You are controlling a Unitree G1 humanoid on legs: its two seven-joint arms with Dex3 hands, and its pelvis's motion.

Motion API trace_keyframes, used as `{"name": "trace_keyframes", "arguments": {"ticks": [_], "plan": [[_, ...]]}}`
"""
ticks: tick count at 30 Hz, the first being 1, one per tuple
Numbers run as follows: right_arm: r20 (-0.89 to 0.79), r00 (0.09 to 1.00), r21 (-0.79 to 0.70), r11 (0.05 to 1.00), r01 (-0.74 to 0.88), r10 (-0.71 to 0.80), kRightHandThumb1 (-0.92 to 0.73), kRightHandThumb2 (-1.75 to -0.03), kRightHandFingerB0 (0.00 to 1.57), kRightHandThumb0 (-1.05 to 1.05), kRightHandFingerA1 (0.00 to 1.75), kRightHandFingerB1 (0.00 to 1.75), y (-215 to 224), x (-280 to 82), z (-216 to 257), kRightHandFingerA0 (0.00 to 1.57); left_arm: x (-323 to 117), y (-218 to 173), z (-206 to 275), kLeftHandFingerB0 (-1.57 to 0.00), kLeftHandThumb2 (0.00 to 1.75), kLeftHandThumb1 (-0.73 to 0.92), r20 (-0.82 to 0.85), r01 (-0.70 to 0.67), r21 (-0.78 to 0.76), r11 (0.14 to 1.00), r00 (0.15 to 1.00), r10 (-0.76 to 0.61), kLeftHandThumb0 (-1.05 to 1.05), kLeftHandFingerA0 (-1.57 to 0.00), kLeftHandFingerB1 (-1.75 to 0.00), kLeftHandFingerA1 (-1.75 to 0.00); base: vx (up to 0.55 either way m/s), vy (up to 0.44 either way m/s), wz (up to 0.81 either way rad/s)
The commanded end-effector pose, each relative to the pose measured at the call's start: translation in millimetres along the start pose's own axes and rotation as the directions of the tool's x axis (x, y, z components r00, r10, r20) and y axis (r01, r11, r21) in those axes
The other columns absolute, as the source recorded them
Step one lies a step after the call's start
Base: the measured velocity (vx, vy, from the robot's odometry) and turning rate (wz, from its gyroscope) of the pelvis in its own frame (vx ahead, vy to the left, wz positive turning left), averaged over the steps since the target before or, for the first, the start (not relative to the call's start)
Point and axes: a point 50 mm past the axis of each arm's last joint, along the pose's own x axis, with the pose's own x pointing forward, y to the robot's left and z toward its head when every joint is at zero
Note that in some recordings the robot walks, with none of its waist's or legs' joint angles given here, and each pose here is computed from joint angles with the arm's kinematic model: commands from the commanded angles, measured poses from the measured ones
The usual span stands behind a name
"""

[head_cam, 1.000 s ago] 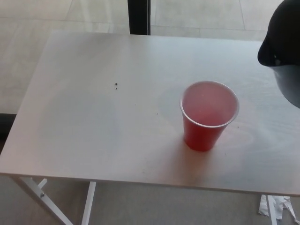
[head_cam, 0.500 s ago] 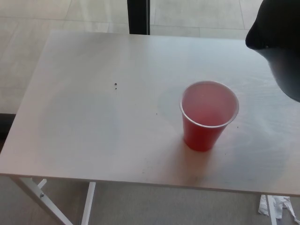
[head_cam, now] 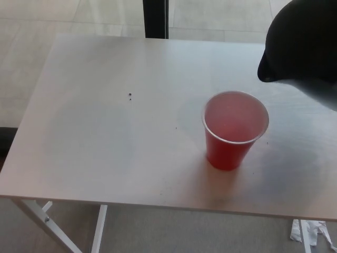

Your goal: The robot uses its right hand to lift up a kettle kept on the middle of the desk by its handle and tilt it into a glass kept next to it to pour out water

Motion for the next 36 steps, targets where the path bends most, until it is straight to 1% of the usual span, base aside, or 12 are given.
{"name": "trace_keyframes", "arguments": {"ticks": [1,5,6,10,21,22,24,25,29,30,34,36], "plan": [[0.363,0.932,-0.181,0.982,0.057,0.013,-0.33,-1.39,0.91,-0.25,1.75,1.5,2,-12,44,1.01,-3,8,8,-0.3,0.97,0.59,0.003,-0.015,0.022,1.0,1.0,0.015,-0.69,-0.48,-0.53,-0.62,0.0,0.0,0.0],[0.375,0.927,-0.189,0.98,0.056,0.019,-0.39,-1.32,0.9,-0.23,1.75,1.54,3,-13,44,1.01,-3,9,10,-0.29,0.98,0.6,0.007,-0.014,0.036,0.999,1.0,0.014,-0.67,-0.47,-0.53,-0.62,0.0,0.0,0.0],[0.376,0.926,-0.193,0.98,0.057,0.02,-0.38,-1.31,0.89,-0.24,1.75,1.55,3,-13,44,1.0,-3,9,10,-0.34,0.63,0.77,0.007,-0.015,0.039,0.999,1.0,0.015,-0.67,-0.53,-0.41,-0.51,0.0,0.0,0.0],[0.379,0.925,-0.2,0.979,0.044,0.036,-0.42,-1.16,1.05,-0.29,1.39,1.27,2,-13,49,1.23,-3,9,11,-0.28,0.98,0.6,0.006,-0.018,0.035,0.999,1.0,0.017,-0.67,-0.47,-0.53,-0.63,0.0,0.0,0.0],[0.438,0.896,-0.24,0.97,0.033,0.078,-0.39,-1.3,0.83,-0.2,1.75,1.56,2,-16,53,0.95,-3,9,13,-0.33,0.63,0.77,0.019,-0.012,0.039,0.999,1.0,0.011,-0.67,-0.54,-0.42,-0.54,0.0,0.0,0.0],[0.447,0.891,-0.258,0.965,0.044,0.079,-0.41,-1.26,0.83,-0.2,1.73,1.44,2,-17,55,0.91,-2,9,13,-0.28,0.98,0.6,0.016,-0.016,0.038,0.999,1.0,0.016,-0.68,-0.48,-0.53,-0.63,0.0,0.0,0.0],[0.451,0.888,-0.261,0.965,0.036,0.089,-0.47,-1.15,0.96,-0.25,1.35,1.13,2,-18,58,1.2,-2,10,14,-0.35,0.64,0.76,0.013,-0.029,0.042,0.999,1.0,0.028,-0.67,-0.55,-0.42,-0.51,0.0,0.0,0.0],[0.456,0.885,-0.265,0.964,0.032,0.096,-0.52,-1.04,0.89,-0.26,1.46,1.2,2,-18,59,0.88,-2,10,15,-0.31,0.97,0.59,0.014,-0.029,0.033,0.999,0.999,0.029,-0.69,-0.5,-0.53,-0.62,0.0,0.0,0.0],[0.488,0.861,-0.304,0.952,0.016,0.142,-0.41,-1.19,0.75,-0.25,1.71,1.49,4,-18,63,0.91,-1,10,15,-0.32,0.97,0.6,0.015,-0.029,0.032,0.999,0.999,0.029,-0.69,-0.53,-0.54,-0.64,0.0,0.0,0.0],[0.496,0.856,-0.308,0.951,0.013,0.149,-0.4,-1.26,0.83,-0.19,1.68,1.52,6,-19,64,0.91,-1,10,15,-0.36,0.62,0.76,0.017,-0.027,0.027,0.999,0.999,0.027,-0.66,-0.58,-0.44,-0.57,0.0,0.0,0.0],[0.513,0.837,-0.323,0.946,-0.019,0.192,-0.41,-1.3,0.8,-0.22,1.73,1.6,13,-24,69,0.92,-1,10,18,-0.3,0.98,0.59,0.028,-0.022,0.042,0.999,0.999,0.02,-0.68,-0.49,-0.54,-0.64,0.0,0.0,0.0],[0.532,0.82,-0.35,0.937,-0.016,0.213,-0.39,-1.34,0.79,-0.17,1.75,1.63,15,-26,70,0.92,-1,10,18,-0.36,0.63,0.77,0.03,-0.025,0.049,0.998,0.999,0.024,-0.67,-0.55,-0.44,-0.55,0.0,0.0,0.0]]}}
